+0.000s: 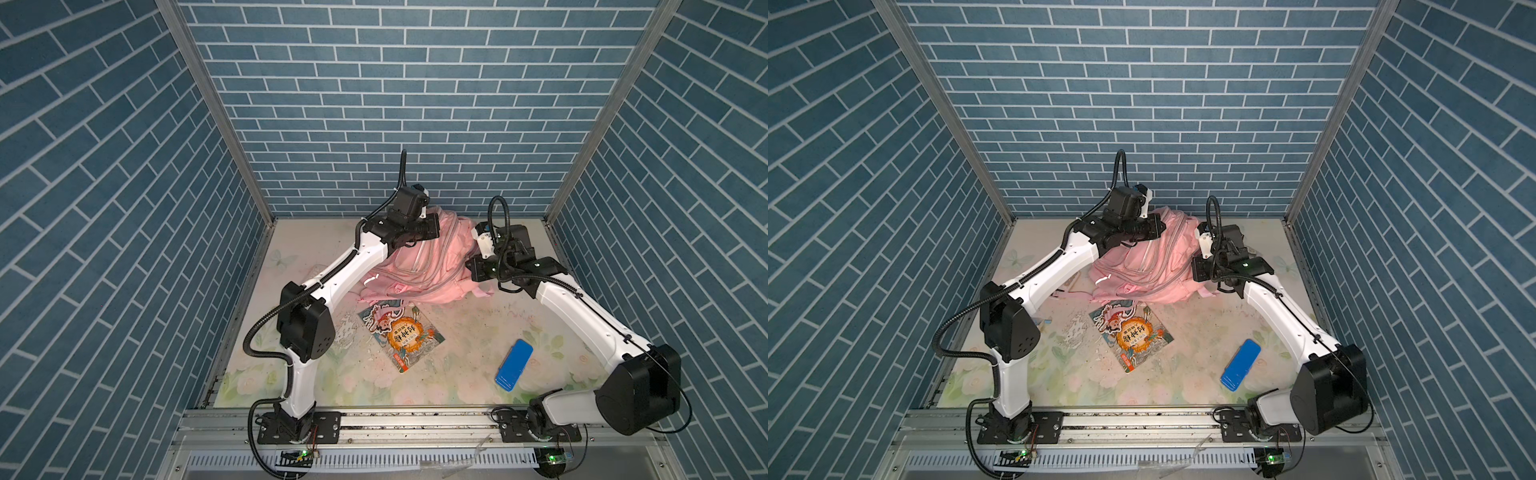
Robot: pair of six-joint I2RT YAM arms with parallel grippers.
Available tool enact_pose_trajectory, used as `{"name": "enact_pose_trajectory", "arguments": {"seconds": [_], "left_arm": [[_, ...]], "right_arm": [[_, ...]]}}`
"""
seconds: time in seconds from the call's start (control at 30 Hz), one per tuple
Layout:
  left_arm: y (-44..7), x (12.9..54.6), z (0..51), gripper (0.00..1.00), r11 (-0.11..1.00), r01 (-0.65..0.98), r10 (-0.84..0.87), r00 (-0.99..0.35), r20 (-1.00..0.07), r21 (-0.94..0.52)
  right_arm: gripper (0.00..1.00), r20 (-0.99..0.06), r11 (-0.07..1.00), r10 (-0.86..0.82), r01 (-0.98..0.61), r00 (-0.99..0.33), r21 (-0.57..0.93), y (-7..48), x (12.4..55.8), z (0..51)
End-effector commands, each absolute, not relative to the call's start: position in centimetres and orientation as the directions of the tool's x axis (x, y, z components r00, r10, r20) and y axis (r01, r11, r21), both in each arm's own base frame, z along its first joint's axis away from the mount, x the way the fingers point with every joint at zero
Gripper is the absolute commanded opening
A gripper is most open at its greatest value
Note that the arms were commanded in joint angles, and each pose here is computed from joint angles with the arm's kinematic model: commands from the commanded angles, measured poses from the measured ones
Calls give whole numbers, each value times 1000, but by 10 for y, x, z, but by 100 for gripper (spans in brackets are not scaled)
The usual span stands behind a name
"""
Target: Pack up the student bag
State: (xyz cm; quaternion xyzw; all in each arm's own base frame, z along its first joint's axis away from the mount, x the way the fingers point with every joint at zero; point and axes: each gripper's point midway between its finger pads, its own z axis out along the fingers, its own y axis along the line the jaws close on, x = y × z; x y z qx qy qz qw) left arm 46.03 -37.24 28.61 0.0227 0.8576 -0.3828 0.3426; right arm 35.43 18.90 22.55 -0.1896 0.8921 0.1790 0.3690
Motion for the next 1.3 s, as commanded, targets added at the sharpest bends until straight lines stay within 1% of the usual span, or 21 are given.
{"name": "enact_pose_trajectory", "arguments": {"seconds": [0.0, 0.13, 0.2, 0.4, 0.53, 0.6, 0.7, 0.77, 0.83, 0.93, 1.0, 1.07, 1.17, 1.27], "left_arm": [[-388, 474, 362, 0, 485, 385, -393, -706, -589, -785], [-381, 489, 373, 0, 491, 363, -468, -656, -592, -792], [-379, 493, 377, 0, 490, 352, -494, -642, -587, -798], [-377, 499, 386, 0, 525, 317, -553, -579, -600, -790], [-378, 504, 390, 0, 521, 287, -603, -542, -585, -804], [-377, 506, 393, 0, 531, 274, -621, -518, -588, -802], [-373, 507, 401, 0, 552, 258, -642, -475, -601, -793], [-371, 508, 406, 0, 562, 250, -652, -452, -608, -789], [-372, 507, 410, 0, 567, 261, -647, -446, -619, -781], [-375, 503, 407, 0, 621, 299, -573, -457, -680, -725], [-377, 499, 397, 0, 660, 327, -494, -489, -719, -676], [-380, 491, 378, 0, 704, 368, -377, -532, -758, -608], [-385, 477, 347, 0, 728, 432, -213, -596, -774, -533], [-387, 468, 324, 0, 732, 475, -103, -632, -768, -489]], "right_arm": [[0, -750, 838, -264, -529, -607, 133, 194, 344, 235], [0, -798, 741, -324, -660, -508, 119, 228, 317, 240], [0, -809, 706, -339, -698, -480, 118, 240, 307, 240], [0, -790, 656, -340, -731, -510, 190, 262, 294, 234], [0, -773, 672, -306, -701, -557, 239, 279, 294, 224], [0, -764, 715, -252, -646, -595, 268, 284, 301, 218], [0, -773, 759, -168, -581, -612, 295, 290, 308, 215], [0, -770, 761, -100, -547, -631, 350, 294, 311, 217], [0, -771, 731, -79, -563, -632, 386, 300, 309, 220], [0, -784, 709, -123, -607, -609, 360, 298, 300, 222], [0, -797, 702, -172, -640, -580, 314, 290, 293, 221], [0, -812, 654, -218, -699, -542, 290, 282, 282, 221], [0, -839, 618, -225, -738, -495, 271, 265, 274, 225], [0, -868, 612, -198, -749, -455, 253, 247, 274, 231]]}}
